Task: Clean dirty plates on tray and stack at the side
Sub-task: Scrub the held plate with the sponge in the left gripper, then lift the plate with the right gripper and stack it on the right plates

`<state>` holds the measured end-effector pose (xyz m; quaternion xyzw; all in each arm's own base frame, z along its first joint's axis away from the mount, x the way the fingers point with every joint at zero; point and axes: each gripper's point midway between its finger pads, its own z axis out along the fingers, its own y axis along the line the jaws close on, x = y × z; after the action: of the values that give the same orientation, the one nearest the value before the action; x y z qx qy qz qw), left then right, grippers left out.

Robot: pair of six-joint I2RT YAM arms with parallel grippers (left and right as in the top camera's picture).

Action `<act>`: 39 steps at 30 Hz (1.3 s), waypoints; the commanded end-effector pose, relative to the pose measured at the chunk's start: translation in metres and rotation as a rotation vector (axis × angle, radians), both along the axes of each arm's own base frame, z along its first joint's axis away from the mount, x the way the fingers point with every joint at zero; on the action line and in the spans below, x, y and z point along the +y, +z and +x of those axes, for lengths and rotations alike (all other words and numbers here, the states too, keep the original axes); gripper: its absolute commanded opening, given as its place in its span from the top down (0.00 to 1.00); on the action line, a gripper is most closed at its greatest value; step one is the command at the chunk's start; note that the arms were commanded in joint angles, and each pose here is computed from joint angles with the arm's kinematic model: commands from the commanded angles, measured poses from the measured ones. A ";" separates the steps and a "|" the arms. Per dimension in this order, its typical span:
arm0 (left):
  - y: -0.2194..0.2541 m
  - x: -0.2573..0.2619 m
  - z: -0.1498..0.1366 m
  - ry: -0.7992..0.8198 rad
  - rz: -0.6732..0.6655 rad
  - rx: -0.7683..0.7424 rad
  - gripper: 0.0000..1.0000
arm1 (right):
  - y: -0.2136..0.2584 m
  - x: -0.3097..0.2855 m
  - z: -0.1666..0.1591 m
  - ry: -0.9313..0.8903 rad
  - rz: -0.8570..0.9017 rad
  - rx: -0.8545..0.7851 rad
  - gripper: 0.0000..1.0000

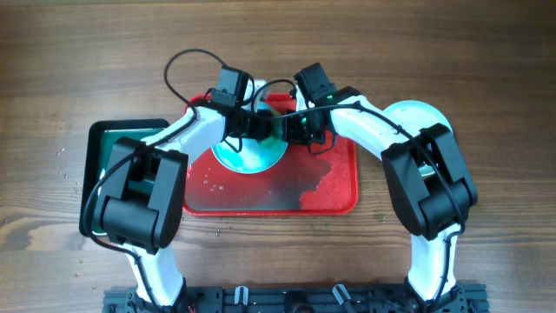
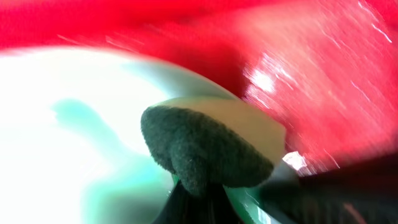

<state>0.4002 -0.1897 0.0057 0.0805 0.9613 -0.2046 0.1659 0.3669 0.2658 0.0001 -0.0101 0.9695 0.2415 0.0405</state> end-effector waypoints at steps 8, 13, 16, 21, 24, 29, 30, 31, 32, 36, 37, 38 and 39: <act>-0.037 0.118 -0.061 0.260 0.582 0.245 0.96 | -0.023 -0.006 -0.015 0.012 -0.055 0.053 0.96; -0.016 0.008 -0.118 -0.355 -0.038 0.384 0.96 | -0.022 -0.005 -0.015 0.014 -0.048 0.055 0.96; 0.002 -0.019 -0.116 -0.447 -0.216 0.318 0.96 | -0.022 -0.005 -0.015 0.014 -0.047 0.053 0.96; 0.020 -0.005 -0.056 -0.219 -0.248 0.253 0.96 | -0.022 -0.004 -0.015 0.017 -0.044 0.054 0.96; 0.051 0.025 -0.011 -0.041 -0.290 0.201 0.96 | -0.019 0.002 -0.016 0.051 -0.010 0.048 0.96; 0.097 0.069 0.023 0.072 -0.315 0.069 0.96 | 0.011 0.009 -0.016 0.131 0.057 -0.014 0.96; 0.101 0.076 0.024 0.088 -0.315 0.064 0.96 | 0.027 0.003 -0.012 0.131 0.021 -0.065 0.96; 0.100 0.079 0.023 0.095 -0.315 0.068 0.96 | 0.043 -0.009 -0.008 0.109 -0.055 -0.123 0.96; 0.099 0.081 0.022 0.100 -0.313 0.076 0.96 | 0.054 -0.019 -0.005 0.090 -0.123 -0.170 0.96; 0.097 0.082 0.020 0.104 -0.303 0.085 0.96 | 0.119 -0.073 -0.001 0.027 -0.562 -0.465 0.96; 0.096 0.082 0.020 0.107 -0.298 0.088 0.96 | 0.131 -0.078 -0.004 0.025 -0.651 -0.521 0.96; 0.093 0.086 0.020 0.118 -0.273 0.091 0.96 | 0.142 -0.082 -0.007 0.024 -0.743 -0.577 0.96; 0.090 0.090 0.019 0.130 -0.246 0.098 0.96 | 0.152 -0.086 -0.011 0.025 -0.836 -0.631 0.96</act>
<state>0.4139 -0.1071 0.0849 -0.0079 0.9352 -0.3313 0.1245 0.3473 0.2070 0.1178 -0.1049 0.9659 -0.0289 0.2350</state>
